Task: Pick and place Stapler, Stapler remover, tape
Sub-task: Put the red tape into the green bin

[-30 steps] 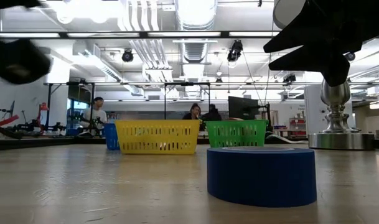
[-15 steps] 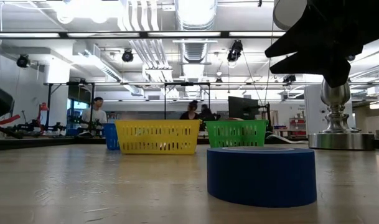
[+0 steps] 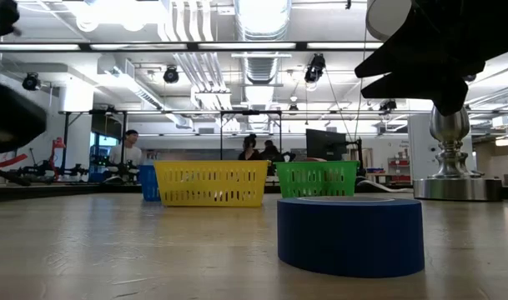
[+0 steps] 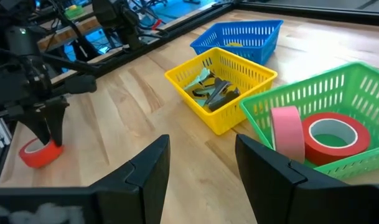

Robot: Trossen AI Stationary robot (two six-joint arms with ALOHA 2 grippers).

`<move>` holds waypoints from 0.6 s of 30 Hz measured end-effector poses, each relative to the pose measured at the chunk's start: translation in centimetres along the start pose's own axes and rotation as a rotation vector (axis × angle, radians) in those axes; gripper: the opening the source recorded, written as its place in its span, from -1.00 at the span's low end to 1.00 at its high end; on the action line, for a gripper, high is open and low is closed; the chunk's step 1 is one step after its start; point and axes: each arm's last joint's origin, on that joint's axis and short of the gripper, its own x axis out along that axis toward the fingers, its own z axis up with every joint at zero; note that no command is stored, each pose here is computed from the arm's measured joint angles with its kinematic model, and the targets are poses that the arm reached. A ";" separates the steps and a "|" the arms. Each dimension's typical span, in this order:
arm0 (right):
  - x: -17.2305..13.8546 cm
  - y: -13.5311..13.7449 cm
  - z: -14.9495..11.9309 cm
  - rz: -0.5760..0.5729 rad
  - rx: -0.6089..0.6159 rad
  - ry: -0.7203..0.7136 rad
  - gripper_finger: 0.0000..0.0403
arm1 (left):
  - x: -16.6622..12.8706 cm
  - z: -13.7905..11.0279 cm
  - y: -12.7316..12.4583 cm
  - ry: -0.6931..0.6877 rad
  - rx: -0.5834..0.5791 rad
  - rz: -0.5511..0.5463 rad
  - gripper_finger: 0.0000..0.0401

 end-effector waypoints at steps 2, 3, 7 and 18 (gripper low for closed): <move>0.0 0.0 0.0 0.000 0.000 0.000 -0.13 | 0.1 0.9 0.6 -0.033 0.039 0.036 -0.82; 0.0 0.0 0.0 -0.002 0.001 -0.002 -0.13 | 0.1 1.5 1.0 -0.063 0.055 0.076 -0.82; 0.0 0.0 0.0 -0.003 0.001 -0.003 -0.13 | -0.1 4.8 3.1 -0.166 0.113 0.217 -0.82; 0.0 -0.1 0.0 -0.005 -0.003 -0.002 -0.13 | -3.3 16.8 12.7 -0.344 0.208 0.427 -0.73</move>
